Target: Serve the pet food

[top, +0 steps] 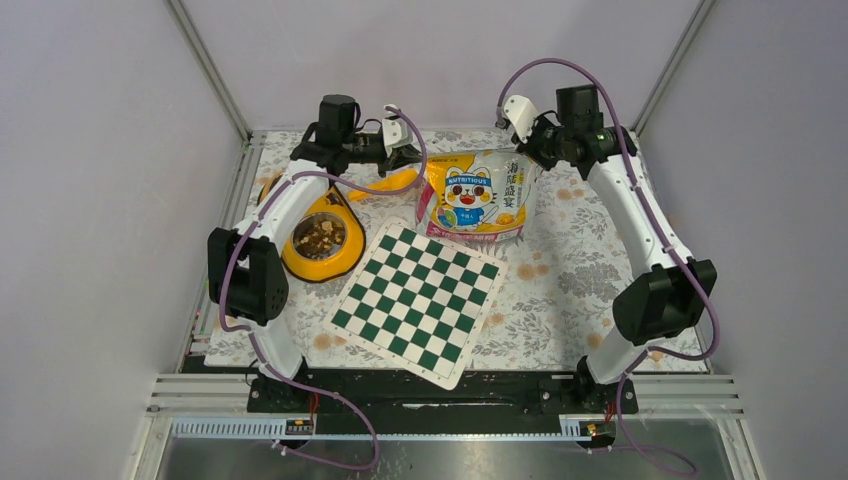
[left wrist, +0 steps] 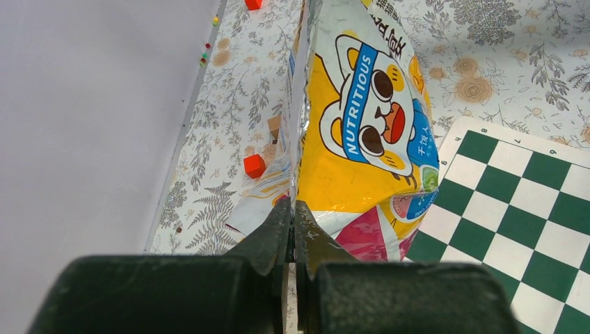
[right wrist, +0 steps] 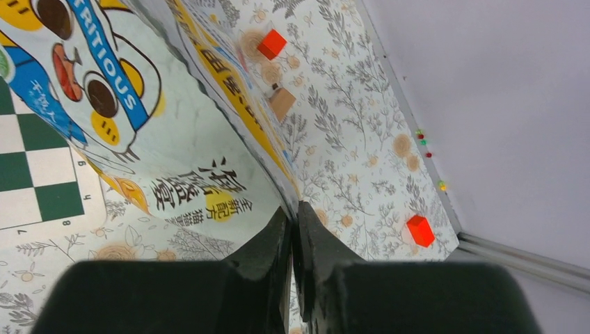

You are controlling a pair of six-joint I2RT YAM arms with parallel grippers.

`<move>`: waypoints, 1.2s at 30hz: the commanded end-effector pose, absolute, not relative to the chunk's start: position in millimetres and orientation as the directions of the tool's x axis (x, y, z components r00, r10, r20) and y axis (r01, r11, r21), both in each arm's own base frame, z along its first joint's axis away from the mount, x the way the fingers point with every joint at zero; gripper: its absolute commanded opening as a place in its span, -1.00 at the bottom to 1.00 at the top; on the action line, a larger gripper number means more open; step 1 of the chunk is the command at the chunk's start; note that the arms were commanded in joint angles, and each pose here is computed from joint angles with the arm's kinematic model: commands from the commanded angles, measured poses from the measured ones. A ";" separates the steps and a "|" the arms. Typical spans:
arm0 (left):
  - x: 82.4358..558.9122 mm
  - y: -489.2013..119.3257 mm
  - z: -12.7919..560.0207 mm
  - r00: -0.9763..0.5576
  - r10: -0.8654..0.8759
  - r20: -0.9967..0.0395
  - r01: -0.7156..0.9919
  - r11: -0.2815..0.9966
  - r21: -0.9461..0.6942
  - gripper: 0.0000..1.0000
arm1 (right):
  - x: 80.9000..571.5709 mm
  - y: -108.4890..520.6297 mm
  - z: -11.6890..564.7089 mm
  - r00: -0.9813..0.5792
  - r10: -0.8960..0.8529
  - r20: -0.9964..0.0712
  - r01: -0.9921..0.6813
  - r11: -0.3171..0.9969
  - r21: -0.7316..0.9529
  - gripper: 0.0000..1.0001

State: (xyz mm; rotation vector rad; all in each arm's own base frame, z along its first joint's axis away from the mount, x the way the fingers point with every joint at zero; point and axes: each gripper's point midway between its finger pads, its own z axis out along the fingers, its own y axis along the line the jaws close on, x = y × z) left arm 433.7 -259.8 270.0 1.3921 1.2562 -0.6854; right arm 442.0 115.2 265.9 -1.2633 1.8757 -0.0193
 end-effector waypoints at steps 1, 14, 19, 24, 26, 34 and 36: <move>457.0 -193.8 268.5 0.177 0.398 -0.900 0.899 0.306 0.312 -1.00 | 445.8 -23.3 291.2 -0.406 -0.805 -0.433 -0.468 0.590 -0.659 -0.79; 447.1 -202.2 277.5 0.180 0.349 -0.919 0.919 0.273 0.284 -1.00 | 437.0 -37.8 294.0 -0.419 -0.795 -0.439 -0.434 0.600 -0.672 -0.76; 440.0 -221.0 292.4 0.205 0.307 -0.929 0.924 0.252 0.287 -1.00 | 421.4 -14.5 282.5 -0.375 -0.798 -0.472 -0.553 0.601 -0.577 -0.61; 442.8 -230.2 299.4 0.207 0.297 -0.932 0.924 0.254 0.286 -1.00 | 417.5 -0.8 276.9 -0.360 -0.775 -0.520 -0.578 0.623 -0.527 -0.16; 442.6 -233.0 302.6 0.205 0.291 -0.935 0.925 0.254 0.282 -0.96 | 418.6 0.4 279.4 -0.352 -0.771 -0.531 -0.567 0.626 -0.535 0.02; 437.6 -257.9 329.0 0.232 0.172 -0.957 0.924 0.270 0.272 0.09 | 415.6 33.2 305.3 -0.274 -0.721 -0.637 -0.584 0.651 -0.485 0.39; 436.1 -263.9 329.4 0.226 0.154 -0.962 0.929 0.262 0.260 0.17 | 406.6 53.2 319.4 -0.209 -0.685 -0.698 -0.626 0.642 -0.442 0.45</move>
